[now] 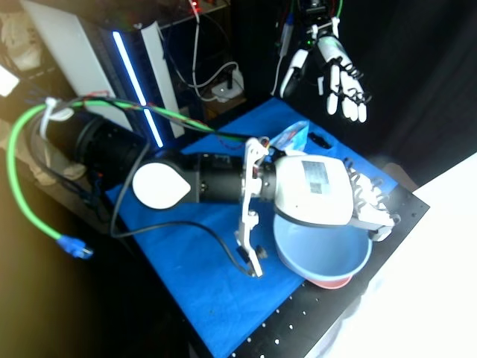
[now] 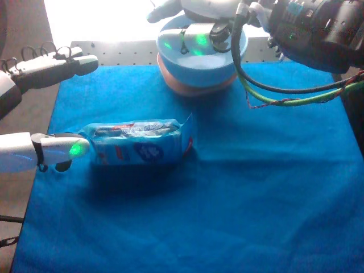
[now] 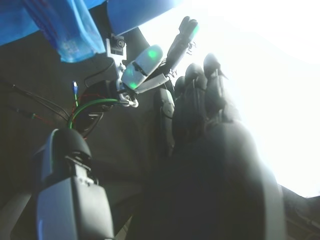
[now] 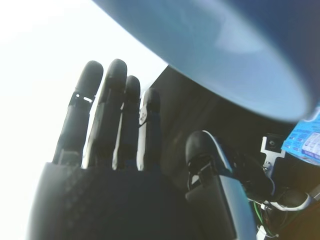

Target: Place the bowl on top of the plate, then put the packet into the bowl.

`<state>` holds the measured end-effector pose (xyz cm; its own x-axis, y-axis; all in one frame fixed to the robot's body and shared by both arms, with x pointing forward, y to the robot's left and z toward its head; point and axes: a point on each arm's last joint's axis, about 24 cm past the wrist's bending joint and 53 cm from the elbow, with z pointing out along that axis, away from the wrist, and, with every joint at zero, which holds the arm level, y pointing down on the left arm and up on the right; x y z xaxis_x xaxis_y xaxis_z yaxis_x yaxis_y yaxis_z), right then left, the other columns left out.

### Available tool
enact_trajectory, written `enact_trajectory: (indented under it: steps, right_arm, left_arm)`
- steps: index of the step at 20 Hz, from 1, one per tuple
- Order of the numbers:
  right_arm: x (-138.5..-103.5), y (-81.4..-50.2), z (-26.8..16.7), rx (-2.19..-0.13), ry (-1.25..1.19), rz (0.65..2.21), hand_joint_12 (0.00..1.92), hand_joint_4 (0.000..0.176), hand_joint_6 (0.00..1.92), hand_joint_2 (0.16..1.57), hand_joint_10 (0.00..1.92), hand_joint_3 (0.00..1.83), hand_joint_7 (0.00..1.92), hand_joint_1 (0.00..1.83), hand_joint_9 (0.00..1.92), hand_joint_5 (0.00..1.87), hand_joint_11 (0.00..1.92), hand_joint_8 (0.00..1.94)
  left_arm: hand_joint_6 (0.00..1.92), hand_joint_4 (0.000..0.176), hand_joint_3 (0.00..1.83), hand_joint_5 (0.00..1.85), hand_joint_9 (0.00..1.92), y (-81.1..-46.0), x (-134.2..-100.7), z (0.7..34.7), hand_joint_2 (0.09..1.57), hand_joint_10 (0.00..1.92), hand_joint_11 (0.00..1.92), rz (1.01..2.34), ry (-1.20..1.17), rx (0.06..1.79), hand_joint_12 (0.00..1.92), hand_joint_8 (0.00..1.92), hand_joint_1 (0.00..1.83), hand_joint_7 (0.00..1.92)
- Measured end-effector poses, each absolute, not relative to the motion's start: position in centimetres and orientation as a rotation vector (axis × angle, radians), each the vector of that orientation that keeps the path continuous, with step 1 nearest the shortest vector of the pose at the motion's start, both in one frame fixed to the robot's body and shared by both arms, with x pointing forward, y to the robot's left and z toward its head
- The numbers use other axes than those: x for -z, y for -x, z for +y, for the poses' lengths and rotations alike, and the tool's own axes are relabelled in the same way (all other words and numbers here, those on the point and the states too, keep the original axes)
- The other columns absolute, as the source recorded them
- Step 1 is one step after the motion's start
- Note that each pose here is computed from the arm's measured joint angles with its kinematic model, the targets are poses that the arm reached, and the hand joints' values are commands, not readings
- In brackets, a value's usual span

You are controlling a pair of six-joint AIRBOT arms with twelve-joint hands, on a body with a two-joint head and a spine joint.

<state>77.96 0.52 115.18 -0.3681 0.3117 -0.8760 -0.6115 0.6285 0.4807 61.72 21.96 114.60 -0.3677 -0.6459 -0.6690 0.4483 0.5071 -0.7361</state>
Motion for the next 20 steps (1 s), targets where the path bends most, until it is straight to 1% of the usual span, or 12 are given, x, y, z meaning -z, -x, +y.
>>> enact_trajectory:
  steps: [2, 4, 5, 7, 8, 10, 11, 13, 14, 15, 17, 20]
  right_arm:
    - [-115.3, -78.1, 0.2, -0.99, 0.234, 1.687, 1.18, 0.044, 0.0, 1.44, 0.03, 0.0, 0.56, 0.01, 0.66, 0.52, 0.17, 0.01]
    - [-115.3, -78.2, -0.1, -0.985, 0.232, 1.687, 1.06, 0.066, 0.0, 1.42, 0.0, 0.0, 0.46, 0.0, 0.54, 0.46, 0.06, 0.0]
    - [-115.4, -78.3, -0.5, -0.98, 0.229, 1.688, 0.88, 0.089, 0.0, 1.4, 0.0, 0.0, 0.35, 0.0, 0.4, 0.42, 0.01, 0.0]
    - [-115.9, -78.1, -1.6, -0.985, 0.21, 1.686, 0.22, 0.167, 0.01, 1.29, 0.02, 0.0, 0.15, 0.0, 0.11, 0.29, 0.0, 0.01]
    - [-116.3, -77.9, -2.3, -0.988, 0.208, 1.679, 0.04, 0.174, 0.0, 1.23, 0.0, 0.0, 0.06, 0.0, 0.02, 0.24, 0.0, 0.0]
    - [-117.7, -77.2, -3.7, -1.008, 0.212, 1.647, 0.0, 0.176, 0.0, 1.1, 0.0, 0.0, 0.0, 0.0, 0.0, 0.2, 0.0, 0.0]
    - [-118.3, -76.7, -4.4, -1.021, 0.212, 1.631, 0.0, 0.176, 0.0, 1.09, 0.0, 0.0, 0.0, 0.0, 0.0, 0.16, 0.0, 0.0]
    - [-118.4, -75.3, -5.2, -1.05, 0.225, 1.62, 0.0, 0.176, 0.0, 1.04, 0.0, 0.0, 0.0, 0.0, 0.0, 0.11, 0.0, 0.0]
    - [-118.2, -74.6, -5.6, -1.07, 0.222, 1.618, 0.0, 0.176, 0.0, 1.03, 0.0, 0.0, 0.0, 0.0, 0.0, 0.08, 0.0, 0.0]
    - [-118.1, -73.9, -5.9, -1.091, 0.215, 1.617, 0.0, 0.176, 0.0, 1.0, 0.0, 0.0, 0.0, 0.0, 0.0, 0.03, 0.0, 0.0]
    - [-118.1, -73.0, -7.1, -1.111, 0.194, 1.619, 0.0, 0.176, 0.0, 0.98, 0.0, 0.0, 0.0, 0.08, 0.0, 0.0, 0.0, 0.0]
    - [-118.1, -71.9, -10.8, -1.167, 0.079, 1.588, 0.0, 0.176, 0.0, 0.89, 0.0, 0.0, 0.0, 0.28, 0.0, 0.0, 0.0, 0.0]
  left_arm:
    - [0.0, 0.038, 0.0, 0.34, 0.18, -61.7, -114.6, 22.0, 0.99, 0.0, 0.0, 1.57, 0.176, 1.161, 0.13, 0.0, 0.75, 0.17]
    - [0.0, 0.019, 0.0, 0.34, 0.18, -61.7, -114.6, 22.0, 0.99, 0.0, 0.0, 1.569, 0.176, 1.161, 0.22, 0.0, 0.73, 0.18]
    - [0.0, 0.018, 0.0, 0.34, 0.17, -61.7, -114.6, 22.0, 0.99, 0.0, 0.0, 1.569, 0.177, 1.161, 0.22, 0.0, 0.73, 0.17]
    - [0.0, 0.007, 0.0, 0.34, 0.19, -61.7, -114.6, 22.0, 0.99, 0.0, 0.0, 1.569, 0.178, 1.161, 0.2, 0.0, 0.7, 0.17]
    - [0.0, 0.003, 0.0, 0.34, 0.17, -61.7, -114.6, 22.0, 0.98, 0.0, 0.0, 1.568, 0.18, 1.16, 0.17, 0.0, 0.68, 0.16]
    - [0.0, 0.0, 0.0, 0.33, 0.13, -61.8, -114.7, 22.1, 0.96, 0.0, 0.0, 1.566, 0.186, 1.158, 0.12, 0.0, 0.7, 0.14]
    - [0.0, 0.007, 0.0, 0.31, 0.12, -61.9, -114.7, 22.2, 0.95, 0.0, 0.0, 1.566, 0.189, 1.157, 0.11, 0.0, 0.73, 0.14]
    - [0.0, 0.044, 0.0, 0.28, 0.1, -61.9, -114.6, 22.2, 0.91, 0.0, 0.0, 1.566, 0.192, 1.155, 0.06, 0.0, 0.73, 0.15]
    - [0.0, 0.052, 0.0, 0.27, 0.1, -61.9, -114.6, 22.2, 0.9, 0.0, 0.0, 1.567, 0.193, 1.154, 0.06, 0.0, 0.74, 0.14]
    - [0.01, 0.036, 0.0, 0.29, 0.11, -61.9, -114.6, 22.2, 0.88, 0.0, 0.0, 1.567, 0.194, 1.154, 0.16, 0.0, 0.74, 0.16]
    - [0.0, 0.057, 0.0, 0.3, 0.09, -61.9, -114.6, 22.3, 0.87, 0.0, 0.0, 1.567, 0.195, 1.154, 0.13, 0.0, 0.71, 0.17]
    - [0.0, 0.105, 0.0, 0.23, 0.07, -62.0, -114.6, 22.4, 0.85, 0.0, 0.0, 1.564, 0.203, 1.151, 0.02, 0.0, 0.76, 0.12]
